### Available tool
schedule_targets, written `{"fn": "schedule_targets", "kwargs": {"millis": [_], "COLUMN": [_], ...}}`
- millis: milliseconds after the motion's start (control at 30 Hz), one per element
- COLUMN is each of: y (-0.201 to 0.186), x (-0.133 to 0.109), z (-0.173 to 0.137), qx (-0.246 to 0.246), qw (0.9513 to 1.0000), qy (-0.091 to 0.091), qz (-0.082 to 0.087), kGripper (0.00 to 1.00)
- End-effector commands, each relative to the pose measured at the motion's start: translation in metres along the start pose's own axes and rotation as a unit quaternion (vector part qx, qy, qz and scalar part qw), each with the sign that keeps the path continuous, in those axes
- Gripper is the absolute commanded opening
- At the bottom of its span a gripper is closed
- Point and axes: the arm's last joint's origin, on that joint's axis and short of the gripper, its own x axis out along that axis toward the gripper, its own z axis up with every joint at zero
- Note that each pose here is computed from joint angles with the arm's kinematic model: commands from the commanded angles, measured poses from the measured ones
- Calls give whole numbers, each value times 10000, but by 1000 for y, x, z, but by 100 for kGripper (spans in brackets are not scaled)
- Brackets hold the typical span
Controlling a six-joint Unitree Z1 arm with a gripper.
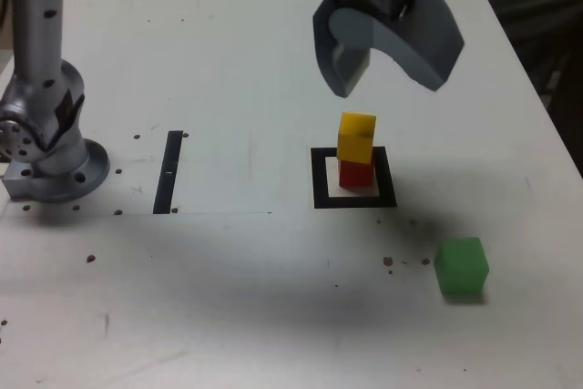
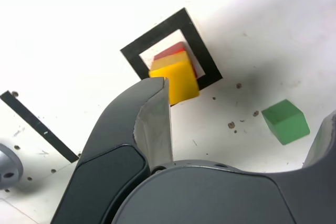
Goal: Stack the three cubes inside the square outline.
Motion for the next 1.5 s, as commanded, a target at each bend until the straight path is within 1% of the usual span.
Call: {"fn": "schedule_targets", "kwargs": {"millis": [0,167,300,400,433,567,700,833,933,967,1033,1167,1267,1467], "y": [-5,-22,-37,-46,-49,-56,-58,-61,-66,-69,-73,-79,-80,-81], "x": [0,0,-1,-1,0,6,20,33,38,39,41,46,52,70], "z": [6,21,35,47,52,64,72,79,85,88,93,101,108,121], "qx": [149,526,891,1205,1347,1729,2098,2492,2786,2911,3089,3365,3487,3631], "qw": [9999,9986,9960,9926,9907,9848,9777,9683,9603,9566,9510,9416,9369,9309], "qy": [4,15,-71,-142,-162,-147,6,136,130,116,94,123,196,353], "qz": [10,34,59,79,85,84,27,-23,-7,5,22,84,135,185], "kGripper": [100,100,100,100,100,100,100,100,100,100,100,100,100,99]}}
